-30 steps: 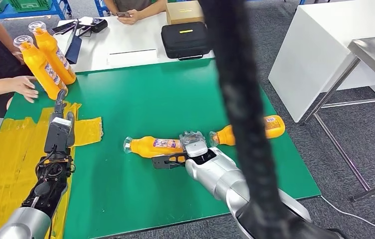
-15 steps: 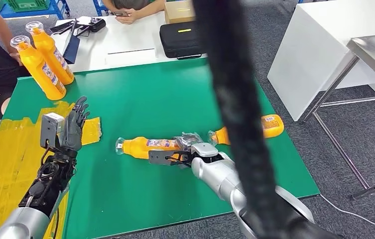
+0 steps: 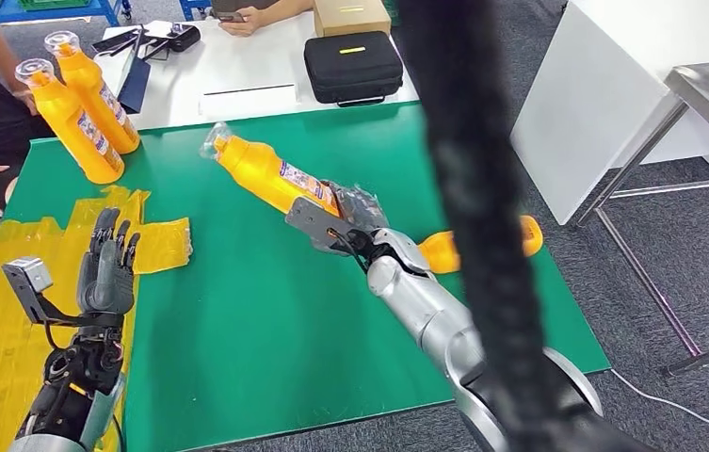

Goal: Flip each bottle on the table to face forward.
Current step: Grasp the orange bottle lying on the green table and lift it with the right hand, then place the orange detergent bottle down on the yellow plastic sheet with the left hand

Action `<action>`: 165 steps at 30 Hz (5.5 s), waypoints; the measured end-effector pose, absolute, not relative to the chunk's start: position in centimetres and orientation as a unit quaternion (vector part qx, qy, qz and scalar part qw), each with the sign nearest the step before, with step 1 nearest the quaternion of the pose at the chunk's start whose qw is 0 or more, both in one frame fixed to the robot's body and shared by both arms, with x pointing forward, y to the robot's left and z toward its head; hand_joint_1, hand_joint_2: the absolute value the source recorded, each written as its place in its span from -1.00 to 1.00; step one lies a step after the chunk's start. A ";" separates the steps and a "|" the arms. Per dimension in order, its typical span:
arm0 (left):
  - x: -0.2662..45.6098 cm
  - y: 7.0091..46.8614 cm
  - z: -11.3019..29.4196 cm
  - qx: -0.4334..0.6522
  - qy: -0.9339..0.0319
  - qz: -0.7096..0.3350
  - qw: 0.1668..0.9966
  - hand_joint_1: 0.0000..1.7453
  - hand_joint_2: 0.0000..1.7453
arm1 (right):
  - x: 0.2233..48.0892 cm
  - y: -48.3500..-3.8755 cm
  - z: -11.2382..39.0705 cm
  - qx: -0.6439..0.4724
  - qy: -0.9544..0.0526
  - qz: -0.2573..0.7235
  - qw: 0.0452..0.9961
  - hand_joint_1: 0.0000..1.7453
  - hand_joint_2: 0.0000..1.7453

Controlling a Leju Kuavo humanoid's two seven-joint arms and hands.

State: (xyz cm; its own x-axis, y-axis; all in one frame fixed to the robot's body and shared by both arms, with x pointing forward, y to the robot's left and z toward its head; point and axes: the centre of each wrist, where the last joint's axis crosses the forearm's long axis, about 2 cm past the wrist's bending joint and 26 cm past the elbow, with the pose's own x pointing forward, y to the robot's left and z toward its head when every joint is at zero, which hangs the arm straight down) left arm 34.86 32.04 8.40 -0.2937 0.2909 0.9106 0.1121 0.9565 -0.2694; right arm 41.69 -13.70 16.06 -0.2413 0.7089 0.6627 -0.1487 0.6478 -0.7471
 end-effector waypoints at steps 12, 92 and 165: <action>34.3 29.9 8.9 -0.136 -0.809 0.100 0.563 -1.00 1.00 | 41.6 -12.7 16.5 -0.197 -0.687 0.358 0.600 1.00 1.00; 34.1 20.5 10.0 -0.273 -0.741 0.120 0.601 1.00 1.00 | 33.5 -0.9 14.9 -0.149 -0.594 0.526 0.590 -1.00 -1.00; 34.1 34.2 3.8 0.520 -0.480 -0.530 0.467 -1.00 -1.00 | 41.3 -35.8 20.5 -0.194 -0.743 0.412 0.490 -1.00 1.00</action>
